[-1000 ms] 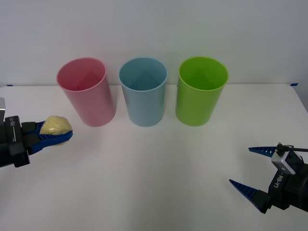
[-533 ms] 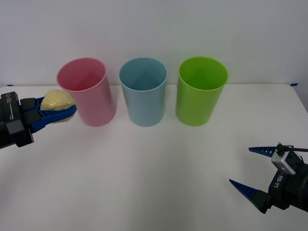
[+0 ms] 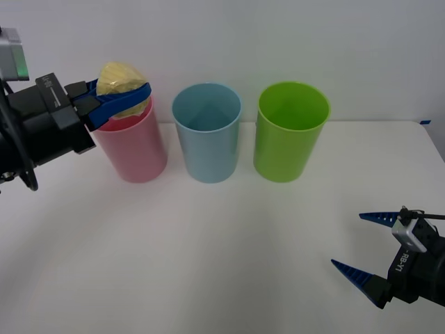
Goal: Put cans in the blue bin and PET bottles in the pink bin and trash in the green bin.
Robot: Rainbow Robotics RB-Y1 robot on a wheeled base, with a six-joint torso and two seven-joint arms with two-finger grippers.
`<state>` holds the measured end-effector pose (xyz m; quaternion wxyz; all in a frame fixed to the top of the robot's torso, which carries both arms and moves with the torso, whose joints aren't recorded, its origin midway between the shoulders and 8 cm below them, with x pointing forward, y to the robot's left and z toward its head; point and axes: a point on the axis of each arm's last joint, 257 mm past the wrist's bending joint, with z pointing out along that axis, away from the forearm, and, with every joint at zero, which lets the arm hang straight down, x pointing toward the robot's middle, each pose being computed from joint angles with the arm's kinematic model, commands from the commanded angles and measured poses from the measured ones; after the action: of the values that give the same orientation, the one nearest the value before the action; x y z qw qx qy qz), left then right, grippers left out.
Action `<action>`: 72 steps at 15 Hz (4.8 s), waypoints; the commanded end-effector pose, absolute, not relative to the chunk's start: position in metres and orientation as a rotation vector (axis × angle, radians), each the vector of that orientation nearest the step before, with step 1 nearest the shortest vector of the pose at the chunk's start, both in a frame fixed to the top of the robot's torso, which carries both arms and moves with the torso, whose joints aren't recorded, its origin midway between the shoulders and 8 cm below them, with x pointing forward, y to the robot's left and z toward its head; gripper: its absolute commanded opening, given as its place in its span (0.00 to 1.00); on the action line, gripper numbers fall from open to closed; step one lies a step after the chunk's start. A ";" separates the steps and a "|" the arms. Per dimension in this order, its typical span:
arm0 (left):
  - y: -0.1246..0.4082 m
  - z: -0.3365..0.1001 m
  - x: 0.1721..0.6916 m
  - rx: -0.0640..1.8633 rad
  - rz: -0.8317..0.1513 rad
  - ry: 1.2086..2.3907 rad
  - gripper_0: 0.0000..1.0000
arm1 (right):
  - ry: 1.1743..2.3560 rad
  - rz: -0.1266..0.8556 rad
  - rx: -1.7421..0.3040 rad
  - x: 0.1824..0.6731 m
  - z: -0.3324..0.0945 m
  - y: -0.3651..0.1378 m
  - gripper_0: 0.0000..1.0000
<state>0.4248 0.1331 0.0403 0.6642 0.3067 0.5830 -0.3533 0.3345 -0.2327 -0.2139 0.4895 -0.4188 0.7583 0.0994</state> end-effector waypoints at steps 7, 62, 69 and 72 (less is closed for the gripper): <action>0.064 0.060 0.508 0.702 -0.887 1.401 0.00 | 1.842 0.242 -1.018 0.335 -0.214 -0.233 1.00; -0.108 -0.024 0.632 0.686 -0.768 1.731 1.00 | 1.842 0.242 -1.018 0.335 -0.214 -0.233 1.00; -0.101 0.055 0.588 0.744 -0.875 1.573 1.00 | 1.842 0.242 -1.018 0.335 -0.214 -0.233 1.00; -0.084 0.082 0.577 0.751 -0.903 1.518 1.00 | 1.842 0.242 -1.018 0.335 -0.214 -0.233 1.00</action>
<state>0.5800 -0.0901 0.0759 0.5716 0.3179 0.6531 -0.3815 0.3345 -0.2327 -0.2139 0.4895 -0.4188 0.7583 0.0994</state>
